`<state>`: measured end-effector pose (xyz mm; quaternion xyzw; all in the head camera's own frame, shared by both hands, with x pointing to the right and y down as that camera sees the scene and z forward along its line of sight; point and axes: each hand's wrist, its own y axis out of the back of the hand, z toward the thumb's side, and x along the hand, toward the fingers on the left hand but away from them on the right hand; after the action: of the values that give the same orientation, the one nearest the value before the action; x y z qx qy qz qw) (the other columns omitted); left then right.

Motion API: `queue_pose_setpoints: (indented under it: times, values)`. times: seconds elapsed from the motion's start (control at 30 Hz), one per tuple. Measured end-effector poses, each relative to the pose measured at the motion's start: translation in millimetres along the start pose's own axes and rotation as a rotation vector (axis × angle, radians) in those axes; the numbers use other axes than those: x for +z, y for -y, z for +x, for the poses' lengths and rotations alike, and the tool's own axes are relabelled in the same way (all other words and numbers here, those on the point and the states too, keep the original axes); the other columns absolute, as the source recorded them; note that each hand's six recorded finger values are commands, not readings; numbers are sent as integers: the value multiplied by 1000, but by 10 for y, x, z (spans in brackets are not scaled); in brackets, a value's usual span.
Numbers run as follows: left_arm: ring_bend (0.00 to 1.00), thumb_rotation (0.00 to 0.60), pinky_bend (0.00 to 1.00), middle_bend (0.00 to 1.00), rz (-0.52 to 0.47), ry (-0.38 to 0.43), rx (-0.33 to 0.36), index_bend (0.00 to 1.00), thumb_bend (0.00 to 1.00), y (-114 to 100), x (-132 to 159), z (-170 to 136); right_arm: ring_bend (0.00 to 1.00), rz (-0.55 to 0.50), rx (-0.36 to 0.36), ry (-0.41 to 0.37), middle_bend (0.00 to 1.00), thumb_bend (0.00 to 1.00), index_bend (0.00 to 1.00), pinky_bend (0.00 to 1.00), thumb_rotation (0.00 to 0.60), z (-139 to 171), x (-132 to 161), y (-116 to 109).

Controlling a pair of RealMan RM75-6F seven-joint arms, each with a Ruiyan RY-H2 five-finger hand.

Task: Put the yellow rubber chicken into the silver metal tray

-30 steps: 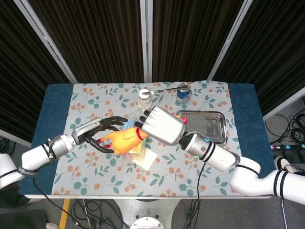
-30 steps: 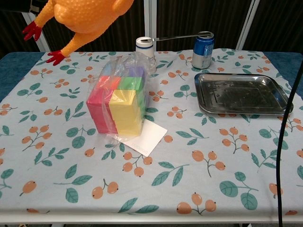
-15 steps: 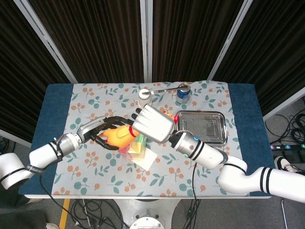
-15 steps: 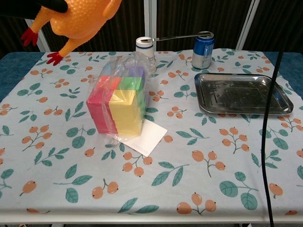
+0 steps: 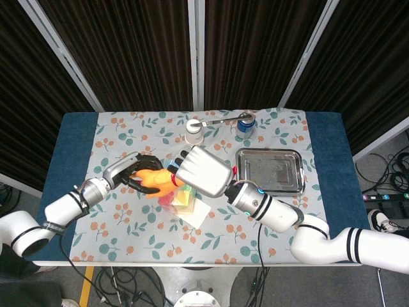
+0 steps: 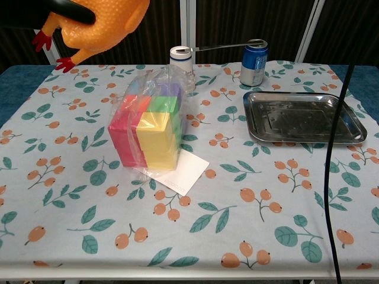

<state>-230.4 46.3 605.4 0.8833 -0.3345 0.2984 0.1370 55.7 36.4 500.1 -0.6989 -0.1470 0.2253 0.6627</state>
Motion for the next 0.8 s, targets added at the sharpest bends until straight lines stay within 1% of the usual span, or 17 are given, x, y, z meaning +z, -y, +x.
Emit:
queue_pose_setpoints:
  times: [0.03,0.1,0.17,0.23,0.27,0.33,0.37,0.4,0.43,0.47,0.5,0.6,0.7,0.8]
  values:
    - [824,600,831,843,-12,1,10,834,689,-11,-6,4,646,-5,1,-3,659,435,853,896,600,9,16,4]
    - [841,600,847,864,-31,2,26,860,709,-29,-13,11,645,-8,4,-7,659,433,853,897,600,24,40,13]
    - [843,600,853,870,-48,2,42,862,710,-44,-21,15,646,-6,8,-8,659,434,853,896,600,35,48,25]
    - [822,600,851,850,-58,0,48,826,709,-46,-39,6,646,-2,10,-4,659,434,853,897,600,34,38,33]
    - [773,600,836,804,-61,1,49,749,706,-45,-47,-1,646,-2,11,-2,659,434,853,897,600,32,31,35]
    - [586,600,732,613,-58,3,42,504,651,-27,-54,-15,646,-1,12,8,659,434,853,897,600,25,0,42]
    - [452,600,645,461,-56,4,37,364,577,-15,-55,-22,646,-2,13,13,659,434,853,896,600,21,-15,46]
    - [329,600,558,320,-54,8,31,268,491,-4,-56,-29,646,-4,13,18,659,434,853,896,600,16,-29,50]
    - [225,600,472,199,-50,14,24,201,401,8,-57,-41,646,-8,14,26,659,434,853,896,600,9,-52,59]
    - [196,600,441,167,-48,21,20,189,373,12,-59,-50,646,-11,16,32,659,434,853,896,600,4,-69,67]
    - [154,600,382,121,-48,29,18,175,321,13,-59,-58,646,-12,18,38,660,435,853,897,600,-2,-86,75]
    - [115,600,309,73,-61,56,13,161,234,10,-49,-81,646,-11,23,49,659,434,853,897,600,-21,-128,102]
    - [99,600,284,52,-66,73,0,150,182,23,-40,-100,646,-10,29,56,659,435,853,896,600,-37,-154,124]
    - [97,600,282,49,-60,89,-19,145,169,49,-23,-114,646,-12,29,60,659,435,853,897,600,-57,-162,137]
